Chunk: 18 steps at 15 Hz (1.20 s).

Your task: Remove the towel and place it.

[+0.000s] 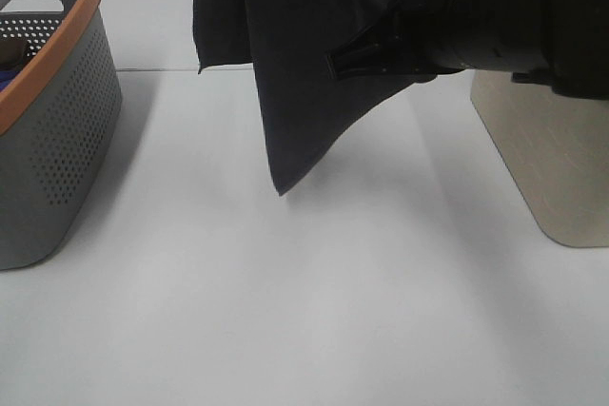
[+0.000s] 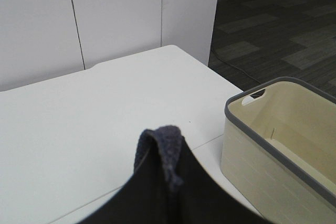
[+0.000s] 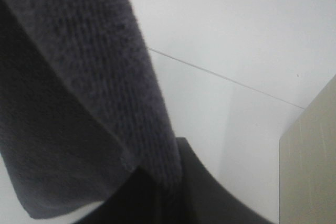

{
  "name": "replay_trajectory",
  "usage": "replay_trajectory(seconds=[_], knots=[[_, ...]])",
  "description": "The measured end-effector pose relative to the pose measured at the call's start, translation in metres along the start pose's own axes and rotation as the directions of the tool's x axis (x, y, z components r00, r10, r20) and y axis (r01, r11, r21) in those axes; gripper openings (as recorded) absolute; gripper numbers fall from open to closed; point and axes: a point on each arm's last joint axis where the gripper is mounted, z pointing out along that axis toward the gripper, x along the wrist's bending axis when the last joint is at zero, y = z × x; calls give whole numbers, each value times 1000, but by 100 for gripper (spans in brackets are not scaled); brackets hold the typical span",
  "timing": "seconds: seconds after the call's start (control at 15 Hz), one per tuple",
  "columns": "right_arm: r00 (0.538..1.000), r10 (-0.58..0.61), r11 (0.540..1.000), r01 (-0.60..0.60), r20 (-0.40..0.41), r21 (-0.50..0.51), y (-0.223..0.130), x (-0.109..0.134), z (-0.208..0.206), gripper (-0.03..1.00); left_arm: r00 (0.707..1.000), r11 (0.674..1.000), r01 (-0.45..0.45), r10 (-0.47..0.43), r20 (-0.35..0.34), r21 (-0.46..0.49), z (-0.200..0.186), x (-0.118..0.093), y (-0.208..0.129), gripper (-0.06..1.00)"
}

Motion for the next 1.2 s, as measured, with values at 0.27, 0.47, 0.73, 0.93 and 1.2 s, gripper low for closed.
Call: replay_trajectory(seconds=[0.27,0.47,0.73,0.93,1.2], knots=[[1000,-3,1000,2,-12,-28,6,-6,-10,0,994,996,-89,90,-53,21,9,5,-6,0],[1000,13,996,-16,-23,-92,17,-16,-25,0,943,956,-287,293,-161,56,26,14,-14,0],[983,-146,954,170,112,-247,53,-21,-17,0,925,953,-267,296,-240,144,74,35,-51,0],[987,-112,966,136,119,-218,71,-38,31,0,935,981,-140,176,-309,136,94,73,-66,0],[999,7,984,-13,-33,-179,77,-72,109,0,953,997,-74,82,-291,38,121,114,-85,0]])
